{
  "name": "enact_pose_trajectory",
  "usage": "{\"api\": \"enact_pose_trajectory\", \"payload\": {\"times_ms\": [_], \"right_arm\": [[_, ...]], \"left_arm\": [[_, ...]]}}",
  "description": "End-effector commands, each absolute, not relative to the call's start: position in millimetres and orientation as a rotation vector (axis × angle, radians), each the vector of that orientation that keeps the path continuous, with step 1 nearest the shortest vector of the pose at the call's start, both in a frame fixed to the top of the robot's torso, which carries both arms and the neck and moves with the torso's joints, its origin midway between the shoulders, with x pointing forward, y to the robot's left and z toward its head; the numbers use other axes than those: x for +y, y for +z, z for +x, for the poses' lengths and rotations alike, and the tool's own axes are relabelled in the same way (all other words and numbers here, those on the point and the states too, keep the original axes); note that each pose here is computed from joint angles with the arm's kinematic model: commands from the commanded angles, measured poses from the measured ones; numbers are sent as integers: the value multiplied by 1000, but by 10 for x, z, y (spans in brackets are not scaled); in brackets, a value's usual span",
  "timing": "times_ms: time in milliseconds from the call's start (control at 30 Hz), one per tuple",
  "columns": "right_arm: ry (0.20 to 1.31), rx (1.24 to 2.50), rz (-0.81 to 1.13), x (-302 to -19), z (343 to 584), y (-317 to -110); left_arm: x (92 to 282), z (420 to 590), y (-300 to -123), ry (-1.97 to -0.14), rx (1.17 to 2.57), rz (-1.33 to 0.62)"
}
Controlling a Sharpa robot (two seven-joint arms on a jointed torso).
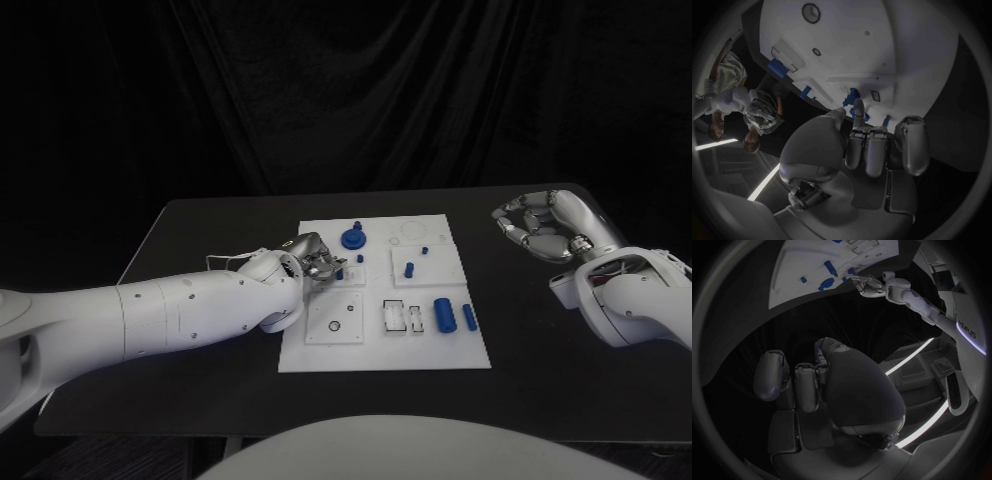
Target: Assemble the parts on the task board
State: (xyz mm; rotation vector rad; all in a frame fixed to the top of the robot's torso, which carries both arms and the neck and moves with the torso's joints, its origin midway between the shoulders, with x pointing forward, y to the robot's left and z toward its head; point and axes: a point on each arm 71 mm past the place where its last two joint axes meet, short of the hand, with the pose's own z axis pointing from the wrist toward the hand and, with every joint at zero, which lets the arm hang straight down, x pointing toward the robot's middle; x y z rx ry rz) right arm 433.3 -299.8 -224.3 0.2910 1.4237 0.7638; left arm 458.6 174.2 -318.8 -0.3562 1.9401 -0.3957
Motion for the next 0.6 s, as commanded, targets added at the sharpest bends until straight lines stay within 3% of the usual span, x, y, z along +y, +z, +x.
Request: {"api": "enact_pose_trajectory", "payload": {"times_ms": [33, 333, 600], "right_arm": [[753, 1424, 300, -3012, 4328, -2249], [750, 1425, 300, -3022, 4333, -2252], [753, 1429, 299, -3006, 4344, -2258]], "left_arm": [[1765, 4554, -3116, -394, 1871, -365], [1773, 4634, -2696, -380, 1834, -241], [1739, 4816, -2427, -319, 2126, -141]]}}
